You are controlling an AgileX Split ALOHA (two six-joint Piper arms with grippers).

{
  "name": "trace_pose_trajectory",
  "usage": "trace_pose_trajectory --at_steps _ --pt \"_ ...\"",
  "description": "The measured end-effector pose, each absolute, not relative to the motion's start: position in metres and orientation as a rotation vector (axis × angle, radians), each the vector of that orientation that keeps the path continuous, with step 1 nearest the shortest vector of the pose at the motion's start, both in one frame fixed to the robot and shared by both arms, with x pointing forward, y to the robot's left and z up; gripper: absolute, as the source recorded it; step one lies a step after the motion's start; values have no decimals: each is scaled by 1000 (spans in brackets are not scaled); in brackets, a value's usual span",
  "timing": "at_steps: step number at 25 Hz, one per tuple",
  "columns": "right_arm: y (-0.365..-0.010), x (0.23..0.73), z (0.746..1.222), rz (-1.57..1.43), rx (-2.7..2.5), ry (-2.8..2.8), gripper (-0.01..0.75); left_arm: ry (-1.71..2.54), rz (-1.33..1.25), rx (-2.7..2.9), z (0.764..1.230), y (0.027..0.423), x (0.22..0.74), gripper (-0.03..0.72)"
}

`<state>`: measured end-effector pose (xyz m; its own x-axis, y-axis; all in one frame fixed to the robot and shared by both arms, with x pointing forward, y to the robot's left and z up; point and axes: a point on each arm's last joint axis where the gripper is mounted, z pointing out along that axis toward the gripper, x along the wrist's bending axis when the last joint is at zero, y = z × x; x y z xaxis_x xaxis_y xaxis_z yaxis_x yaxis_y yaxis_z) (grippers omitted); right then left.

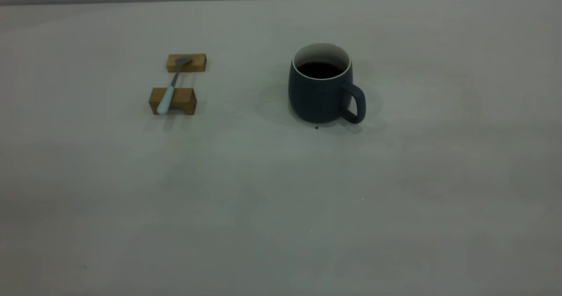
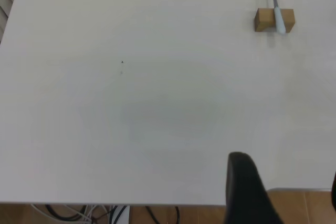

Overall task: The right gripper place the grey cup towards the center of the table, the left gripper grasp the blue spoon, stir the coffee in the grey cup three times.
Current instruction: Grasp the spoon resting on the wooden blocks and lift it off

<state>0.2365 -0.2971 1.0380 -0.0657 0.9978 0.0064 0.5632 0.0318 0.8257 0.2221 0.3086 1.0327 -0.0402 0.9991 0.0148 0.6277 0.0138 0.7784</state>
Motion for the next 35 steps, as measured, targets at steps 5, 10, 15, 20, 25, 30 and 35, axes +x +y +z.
trace_pose_trajectory --at_steps 5,10,15,20,25,30,35 --pt "-297 237 1038 901 1594 1696 589 1726 841 1670 1033 309 222 465" --pt "-297 237 1038 900 1592 1697 589 1726 841 1670 1033 309 222 465" --pt "-297 237 1038 900 1592 1697 589 1726 841 1670 1033 309 222 465" --pt "-297 237 1038 900 1592 1697 588 1729 848 1671 1033 309 222 465" --pt "-297 237 1038 900 1592 1697 588 1726 869 1666 1036 310 224 465" --pt "-297 237 1038 900 1592 1697 587 1756 848 1722 1066 310 259 512" --pt "-297 237 1038 900 1593 1696 587 1853 705 1804 1081 304 342 603"
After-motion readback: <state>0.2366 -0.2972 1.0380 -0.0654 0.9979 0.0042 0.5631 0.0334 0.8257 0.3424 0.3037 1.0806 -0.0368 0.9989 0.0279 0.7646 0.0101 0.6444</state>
